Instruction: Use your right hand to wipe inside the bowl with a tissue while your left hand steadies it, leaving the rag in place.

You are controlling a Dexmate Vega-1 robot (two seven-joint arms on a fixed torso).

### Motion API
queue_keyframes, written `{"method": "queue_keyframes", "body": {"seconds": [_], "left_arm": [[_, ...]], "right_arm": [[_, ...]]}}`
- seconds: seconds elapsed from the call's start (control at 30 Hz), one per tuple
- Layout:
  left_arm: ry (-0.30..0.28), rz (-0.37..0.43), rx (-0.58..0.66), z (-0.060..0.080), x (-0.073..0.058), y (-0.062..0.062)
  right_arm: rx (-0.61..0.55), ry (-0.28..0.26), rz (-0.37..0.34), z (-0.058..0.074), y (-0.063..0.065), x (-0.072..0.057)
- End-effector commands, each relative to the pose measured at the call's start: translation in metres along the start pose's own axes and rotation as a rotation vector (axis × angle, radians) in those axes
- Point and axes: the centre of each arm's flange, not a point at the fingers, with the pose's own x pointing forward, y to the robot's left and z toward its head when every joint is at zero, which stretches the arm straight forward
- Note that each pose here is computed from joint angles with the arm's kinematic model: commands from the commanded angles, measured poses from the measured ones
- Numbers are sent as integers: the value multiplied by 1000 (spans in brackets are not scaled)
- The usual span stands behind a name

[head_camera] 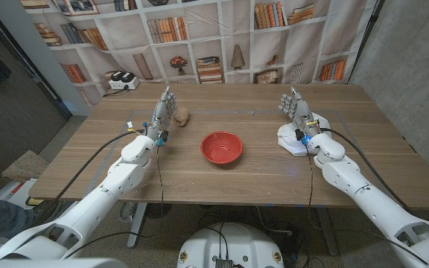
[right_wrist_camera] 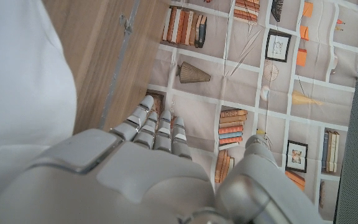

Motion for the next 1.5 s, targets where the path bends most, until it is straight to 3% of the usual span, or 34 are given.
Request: {"method": "queue_keyframes", "body": {"seconds": [0.03,0.37,0.67,1.03,1.5], "left_arm": [[-6,6,7,6,-3,-5],[-12,0,29,13,-16,-6],[-38,-33,39,21,-19,-4],[-50,-86,56,25,-21,-16],[-55,-79,80,31,-28,-25]], "right_arm": [[-1,-25,10,3,1,-2],[-13,-87,5,17,4,-11],[-45,-122,6,25,5,-23],[-126,-160,-3,42,-5,-42],[-244,-179,-47,51,-13,-66]]}}
